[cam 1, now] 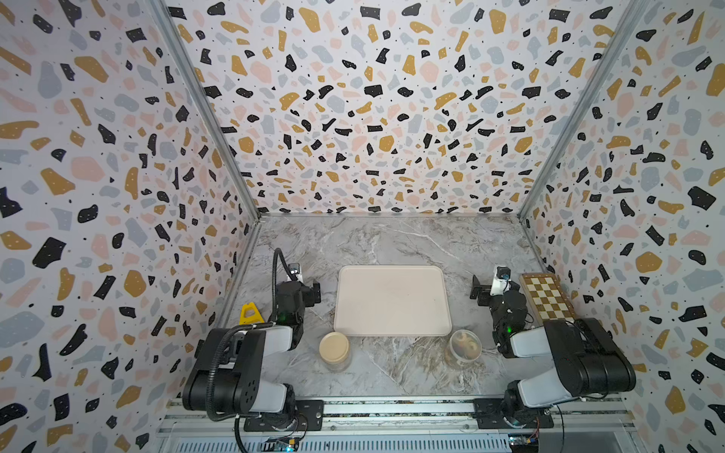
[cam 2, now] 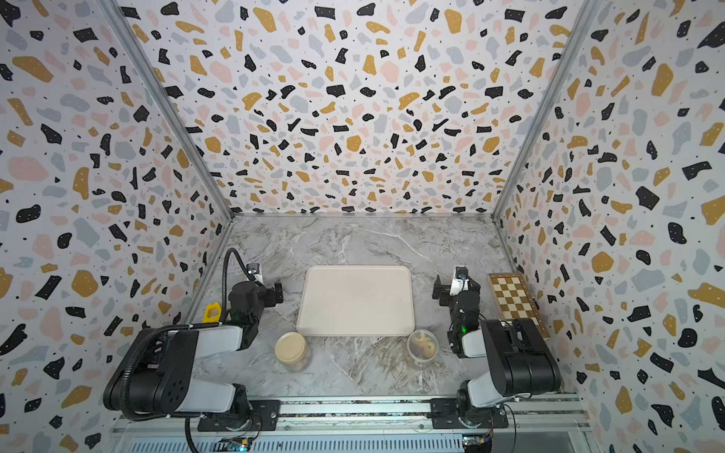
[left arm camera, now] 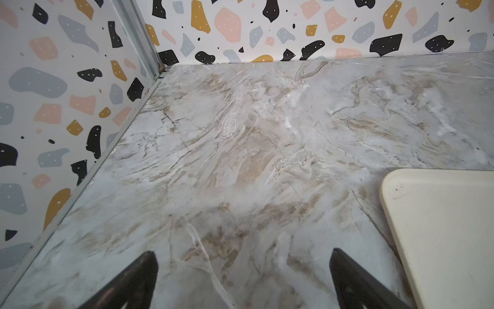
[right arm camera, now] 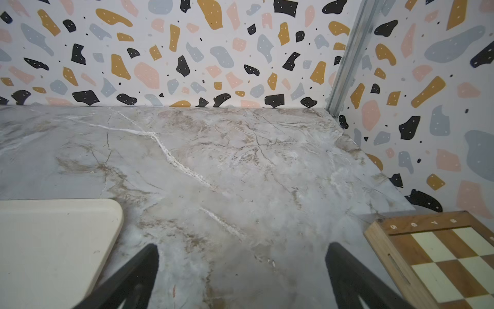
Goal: Pour the cookies out of the jar
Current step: Pick up the jar from the center of the board.
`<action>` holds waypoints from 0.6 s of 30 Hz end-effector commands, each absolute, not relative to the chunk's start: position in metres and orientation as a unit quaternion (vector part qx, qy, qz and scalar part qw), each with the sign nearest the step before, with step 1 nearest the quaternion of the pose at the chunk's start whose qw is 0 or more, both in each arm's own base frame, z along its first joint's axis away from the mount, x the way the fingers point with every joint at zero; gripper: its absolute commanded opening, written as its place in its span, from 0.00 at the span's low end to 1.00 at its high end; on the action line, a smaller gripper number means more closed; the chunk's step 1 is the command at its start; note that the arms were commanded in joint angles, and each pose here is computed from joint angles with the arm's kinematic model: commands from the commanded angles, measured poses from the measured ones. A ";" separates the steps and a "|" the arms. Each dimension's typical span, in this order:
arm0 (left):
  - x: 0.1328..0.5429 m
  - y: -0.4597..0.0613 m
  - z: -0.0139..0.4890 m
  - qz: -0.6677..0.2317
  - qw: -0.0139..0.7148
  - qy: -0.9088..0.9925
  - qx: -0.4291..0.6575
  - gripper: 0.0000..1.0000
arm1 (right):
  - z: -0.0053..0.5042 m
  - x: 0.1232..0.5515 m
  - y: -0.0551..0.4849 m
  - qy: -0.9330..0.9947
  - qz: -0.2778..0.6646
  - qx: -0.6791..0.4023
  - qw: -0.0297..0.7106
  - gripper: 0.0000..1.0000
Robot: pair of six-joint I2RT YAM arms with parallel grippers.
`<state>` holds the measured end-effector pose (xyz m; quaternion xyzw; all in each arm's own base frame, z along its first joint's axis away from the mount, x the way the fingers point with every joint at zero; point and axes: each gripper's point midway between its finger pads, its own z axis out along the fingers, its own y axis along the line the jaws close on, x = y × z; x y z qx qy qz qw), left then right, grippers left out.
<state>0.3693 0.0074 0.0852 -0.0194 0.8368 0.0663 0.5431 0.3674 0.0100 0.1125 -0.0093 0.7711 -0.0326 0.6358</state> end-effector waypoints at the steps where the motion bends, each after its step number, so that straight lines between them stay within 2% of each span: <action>1: 0.375 0.008 0.098 0.062 0.561 0.825 -0.022 0.99 | 0.122 0.369 0.016 0.762 -0.029 -0.025 0.647 0.99; 18: 0.375 0.008 0.098 0.063 0.559 0.827 -0.021 0.99 | 0.121 0.369 0.015 0.762 -0.021 -0.026 0.646 0.99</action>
